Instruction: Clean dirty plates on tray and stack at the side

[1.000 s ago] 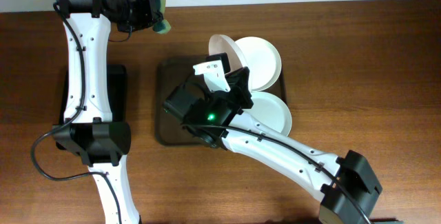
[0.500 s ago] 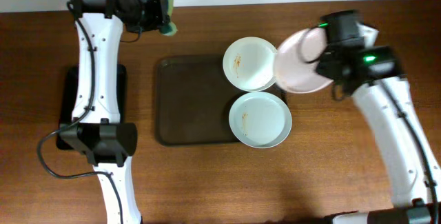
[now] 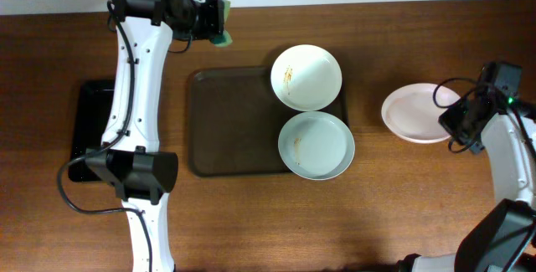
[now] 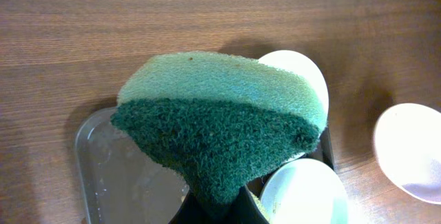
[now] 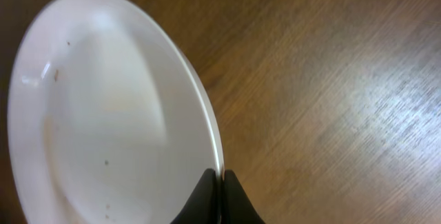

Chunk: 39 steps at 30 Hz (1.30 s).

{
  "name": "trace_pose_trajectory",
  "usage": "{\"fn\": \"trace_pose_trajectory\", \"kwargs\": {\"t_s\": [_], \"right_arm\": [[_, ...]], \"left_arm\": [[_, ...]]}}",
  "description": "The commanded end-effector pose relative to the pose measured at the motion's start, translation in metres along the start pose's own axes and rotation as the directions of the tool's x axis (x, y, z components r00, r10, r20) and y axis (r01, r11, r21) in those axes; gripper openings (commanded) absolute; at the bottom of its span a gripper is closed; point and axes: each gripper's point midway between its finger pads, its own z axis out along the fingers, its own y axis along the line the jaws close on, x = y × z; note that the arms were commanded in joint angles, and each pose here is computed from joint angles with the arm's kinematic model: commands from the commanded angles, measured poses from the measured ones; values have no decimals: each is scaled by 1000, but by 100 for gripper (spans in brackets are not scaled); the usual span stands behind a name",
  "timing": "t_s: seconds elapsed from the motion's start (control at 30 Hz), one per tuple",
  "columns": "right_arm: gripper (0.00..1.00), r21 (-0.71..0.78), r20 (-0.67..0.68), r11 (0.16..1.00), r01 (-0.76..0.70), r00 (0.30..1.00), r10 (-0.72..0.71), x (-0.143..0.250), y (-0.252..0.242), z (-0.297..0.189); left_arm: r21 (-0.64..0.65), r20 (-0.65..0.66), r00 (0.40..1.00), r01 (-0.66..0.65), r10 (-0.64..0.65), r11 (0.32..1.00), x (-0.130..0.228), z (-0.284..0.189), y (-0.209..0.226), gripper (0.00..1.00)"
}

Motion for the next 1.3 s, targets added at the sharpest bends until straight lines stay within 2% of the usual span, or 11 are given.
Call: {"fn": "trace_pose_trajectory", "kwargs": {"t_s": [0.0, 0.17, 0.2, 0.3, 0.4, 0.53, 0.7, 0.83, 0.93, 1.1, 1.27], "right_arm": [[4, 18, 2, 1000, 0, 1000, 0, 9, -8, 22], [6, 61, -19, 998, 6, 1000, -4, 20, -18, 42], [11, 79, -28, 997, 9, 1000, -7, 23, -21, 46], [17, 101, -54, 995, 15, 999, -10, 28, -25, 54], [42, 103, -74, 994, 37, 997, -30, 32, -26, 56], [59, -86, -107, 983, 162, 980, -170, 29, 9, 35], [63, -309, -68, 901, 305, 938, -341, 25, 64, -18], [63, -454, -119, 804, 385, 867, -483, 73, 113, -47], [64, -474, -193, 747, 467, 772, -606, 133, 129, -50], [63, -311, -299, 795, 521, 740, -602, 185, 116, -24], [58, -245, -336, 783, 572, 708, -621, 206, 104, 1]], "left_arm": [[-8, -15, 1000, -23, 23, 1000, 2, 13, -2, 1], [-9, -28, 999, -22, 21, 1000, 4, 19, -2, 1], [-9, -30, 999, -21, 21, 1000, 4, 20, -1, 1], [-10, -35, 999, -20, 20, 1000, 5, 22, -1, 1], [-10, -44, 999, -20, 20, 1000, 6, 27, -1, 1], [-7, -51, 998, -27, 26, 1000, 8, 30, -4, 1], [-8, -57, 998, -25, 24, 1000, 9, 33, -3, 1], [-8, -62, 998, -24, 23, 1000, 10, 34, -3, 1], [-12, -81, 997, -19, 18, 1000, 15, 33, -2, 1], [-63, -104, 995, -15, 8, 998, 21, 32, 7, 1], [-104, -101, 995, -18, 8, 994, 21, 32, 14, 1]]}}
